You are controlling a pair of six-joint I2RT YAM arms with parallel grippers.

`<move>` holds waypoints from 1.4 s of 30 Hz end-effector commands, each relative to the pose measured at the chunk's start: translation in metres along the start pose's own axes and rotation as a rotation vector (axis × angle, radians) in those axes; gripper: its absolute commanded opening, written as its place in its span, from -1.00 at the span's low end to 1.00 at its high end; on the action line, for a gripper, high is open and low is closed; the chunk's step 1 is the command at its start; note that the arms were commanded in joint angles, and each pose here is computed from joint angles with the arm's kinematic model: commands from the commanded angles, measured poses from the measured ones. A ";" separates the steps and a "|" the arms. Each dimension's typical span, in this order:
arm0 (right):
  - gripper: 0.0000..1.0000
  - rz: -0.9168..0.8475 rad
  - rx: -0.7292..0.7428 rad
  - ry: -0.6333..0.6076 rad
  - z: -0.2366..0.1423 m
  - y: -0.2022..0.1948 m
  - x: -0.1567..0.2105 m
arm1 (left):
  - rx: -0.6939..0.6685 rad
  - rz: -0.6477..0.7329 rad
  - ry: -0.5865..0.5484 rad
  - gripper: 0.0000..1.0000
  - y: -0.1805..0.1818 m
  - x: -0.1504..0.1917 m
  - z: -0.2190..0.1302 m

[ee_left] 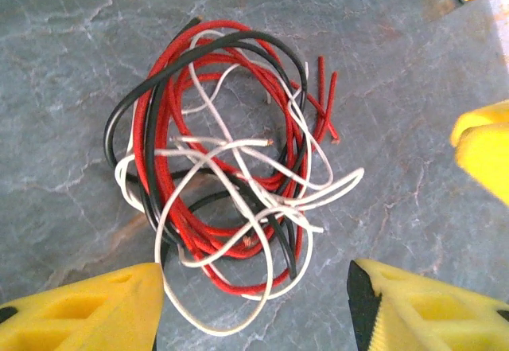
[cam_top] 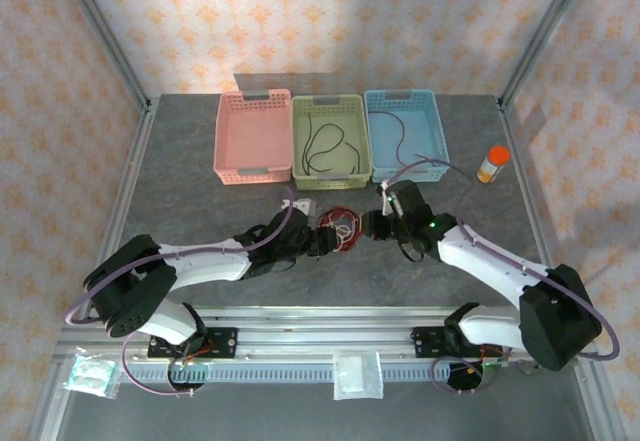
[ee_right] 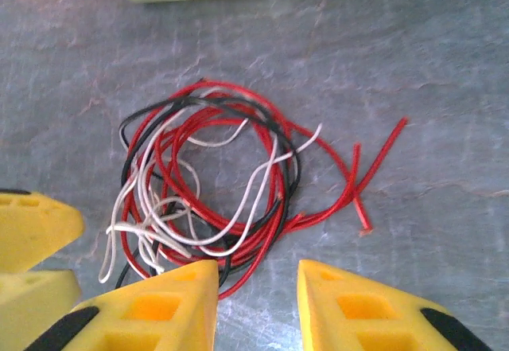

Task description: Untangle the cables

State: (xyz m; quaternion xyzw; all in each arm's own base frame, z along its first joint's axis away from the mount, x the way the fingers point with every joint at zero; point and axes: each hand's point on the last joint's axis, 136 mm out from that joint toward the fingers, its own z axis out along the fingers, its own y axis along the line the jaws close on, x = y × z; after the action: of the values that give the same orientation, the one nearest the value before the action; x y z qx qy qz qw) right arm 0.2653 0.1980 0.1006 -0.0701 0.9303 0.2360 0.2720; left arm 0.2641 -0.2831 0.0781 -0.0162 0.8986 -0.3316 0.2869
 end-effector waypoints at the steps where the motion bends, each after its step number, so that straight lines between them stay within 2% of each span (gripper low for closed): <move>1: -0.34 -0.063 -0.116 -0.056 0.002 0.021 -0.010 | 0.133 -0.089 -0.086 0.27 -0.026 -0.018 -0.010; 12: -0.17 -0.134 -0.197 0.014 0.028 0.031 0.001 | 0.144 -0.184 -0.110 0.27 -0.006 -0.023 -0.013; 18: -0.03 -0.150 -0.246 0.043 0.033 0.039 0.005 | 0.130 -0.193 -0.109 0.27 0.002 -0.027 -0.013; 21: -0.02 -0.150 -0.249 0.045 0.036 0.039 0.005 | 0.122 -0.192 -0.097 0.27 0.005 -0.027 -0.010; 33: -0.22 -0.144 -0.258 0.039 0.050 0.043 -0.005 | 0.099 -0.184 -0.086 0.27 0.010 -0.028 -0.003; 42: -0.59 -0.146 -0.302 0.044 0.045 0.052 -0.006 | 0.089 -0.185 -0.088 0.27 0.012 -0.029 0.002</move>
State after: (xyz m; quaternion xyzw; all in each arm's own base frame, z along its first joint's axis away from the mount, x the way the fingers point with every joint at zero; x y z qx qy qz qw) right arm 0.2720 0.2543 0.0732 -0.1692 0.8974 0.3327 0.2350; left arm 0.2813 -0.2636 0.0756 -0.1061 0.8711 -0.3878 0.2821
